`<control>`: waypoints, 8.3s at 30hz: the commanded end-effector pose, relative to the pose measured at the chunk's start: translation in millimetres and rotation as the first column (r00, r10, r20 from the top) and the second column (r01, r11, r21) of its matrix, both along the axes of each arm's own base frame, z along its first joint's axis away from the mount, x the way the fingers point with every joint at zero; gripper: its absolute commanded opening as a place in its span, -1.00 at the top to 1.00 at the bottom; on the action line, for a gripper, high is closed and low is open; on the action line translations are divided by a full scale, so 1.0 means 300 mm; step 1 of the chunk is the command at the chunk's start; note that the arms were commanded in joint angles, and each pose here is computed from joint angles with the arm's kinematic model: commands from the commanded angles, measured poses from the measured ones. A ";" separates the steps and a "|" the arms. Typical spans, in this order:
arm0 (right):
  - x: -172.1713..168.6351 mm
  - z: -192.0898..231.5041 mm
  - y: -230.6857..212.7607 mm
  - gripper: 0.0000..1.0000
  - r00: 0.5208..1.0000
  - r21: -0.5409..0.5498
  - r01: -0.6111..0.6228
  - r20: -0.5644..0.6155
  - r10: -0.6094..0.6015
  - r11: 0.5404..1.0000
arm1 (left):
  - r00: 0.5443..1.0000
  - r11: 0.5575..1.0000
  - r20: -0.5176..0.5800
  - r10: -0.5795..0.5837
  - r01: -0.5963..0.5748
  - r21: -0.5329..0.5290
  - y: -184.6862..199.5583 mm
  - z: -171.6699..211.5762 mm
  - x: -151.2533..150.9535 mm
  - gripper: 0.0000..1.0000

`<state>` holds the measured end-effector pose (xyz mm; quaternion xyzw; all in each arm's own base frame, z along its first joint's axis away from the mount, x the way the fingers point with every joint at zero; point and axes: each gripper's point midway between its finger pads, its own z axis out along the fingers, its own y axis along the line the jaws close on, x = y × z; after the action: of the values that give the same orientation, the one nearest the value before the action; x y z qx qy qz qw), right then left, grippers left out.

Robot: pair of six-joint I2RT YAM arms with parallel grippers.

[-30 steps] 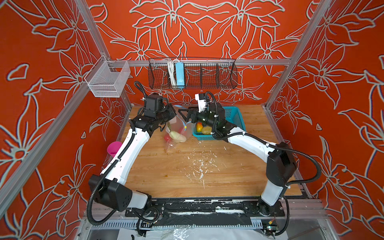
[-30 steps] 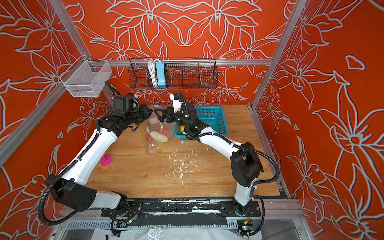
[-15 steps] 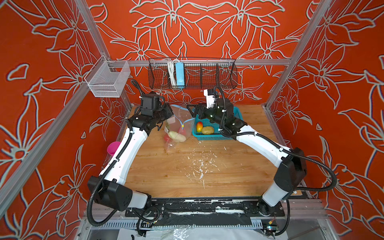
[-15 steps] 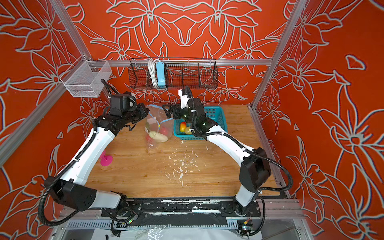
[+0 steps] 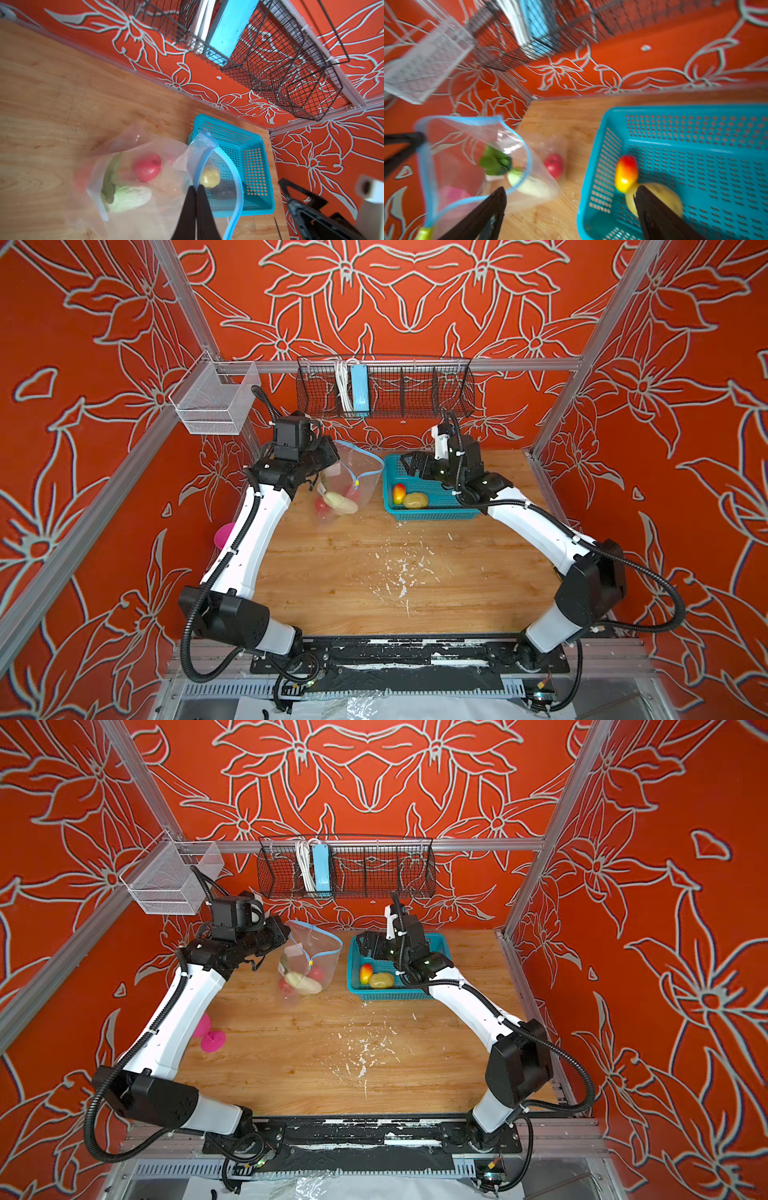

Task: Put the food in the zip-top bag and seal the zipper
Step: 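Move the right gripper back over the basket while the left gripper holds the bag, then lower the open right gripper into the basket over the yellow potato, then close the right gripper on the yellow potato, then lift the yellow potato out of the basket with the right gripper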

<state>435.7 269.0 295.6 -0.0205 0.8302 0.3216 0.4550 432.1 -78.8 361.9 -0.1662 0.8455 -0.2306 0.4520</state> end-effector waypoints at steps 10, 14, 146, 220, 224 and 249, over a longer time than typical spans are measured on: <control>-0.047 -0.170 -0.085 -0.96 0.987 -0.075 0.052 -0.145 -0.062 0.996 | 0.997 0.977 0.073 0.000 -0.016 0.214 0.077 0.075 -0.004 1.00; -0.060 -0.196 -0.102 -0.95 0.981 -0.085 0.061 -0.179 -0.075 0.995 | 0.997 0.970 0.072 0.000 -0.017 0.242 0.088 0.068 -0.010 1.00; 0.254 -0.641 -0.127 -0.82 0.763 -0.253 0.108 -0.598 -0.244 0.961 | 0.982 0.982 -0.111 -0.152 0.162 0.093 -0.044 -0.337 -0.126 1.00; 0.201 -0.676 -0.022 0.11 0.785 0.089 0.182 -0.612 -0.090 0.979 | 0.979 0.983 -0.138 -0.148 0.161 0.091 -0.045 -0.369 -0.115 1.00; 0.203 -0.649 -0.025 0.12 0.804 0.120 0.196 -0.587 -0.090 0.973 | 0.979 0.983 -0.140 -0.151 0.164 0.085 -0.048 -0.370 -0.114 1.00; 0.189 -0.462 -0.056 0.14 0.874 0.247 0.231 -0.477 -0.090 0.941 | 0.975 0.982 -0.148 -0.164 0.175 0.070 -0.058 -0.371 -0.116 1.00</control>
<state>488.5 256.5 142.7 0.1801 0.8690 0.3838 0.2553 396.1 -91.2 253.4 -0.0931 0.8937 -0.2135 0.3835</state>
